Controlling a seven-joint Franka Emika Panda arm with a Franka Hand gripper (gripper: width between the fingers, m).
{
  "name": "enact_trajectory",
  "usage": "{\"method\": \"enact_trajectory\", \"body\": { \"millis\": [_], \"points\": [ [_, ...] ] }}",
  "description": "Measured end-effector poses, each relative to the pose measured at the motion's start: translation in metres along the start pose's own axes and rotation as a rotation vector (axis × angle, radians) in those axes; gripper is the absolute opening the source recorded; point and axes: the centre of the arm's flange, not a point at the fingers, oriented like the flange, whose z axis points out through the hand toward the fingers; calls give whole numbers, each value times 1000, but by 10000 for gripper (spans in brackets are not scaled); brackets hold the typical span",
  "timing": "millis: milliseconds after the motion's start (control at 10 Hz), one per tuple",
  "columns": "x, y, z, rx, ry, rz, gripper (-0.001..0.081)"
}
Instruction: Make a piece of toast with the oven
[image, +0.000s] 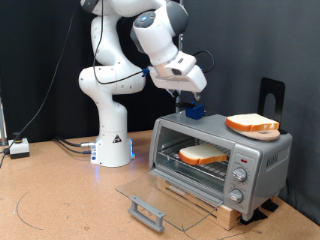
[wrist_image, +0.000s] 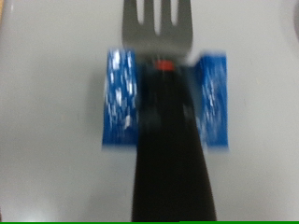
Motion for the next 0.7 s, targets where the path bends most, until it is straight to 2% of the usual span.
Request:
{"method": "enact_trajectory", "body": {
  "millis": [300, 700],
  "points": [
    [-32, 27, -22, -34, 11, 61, 809],
    [-75, 55, -55, -74, 51, 60, 809]
  ]
}}
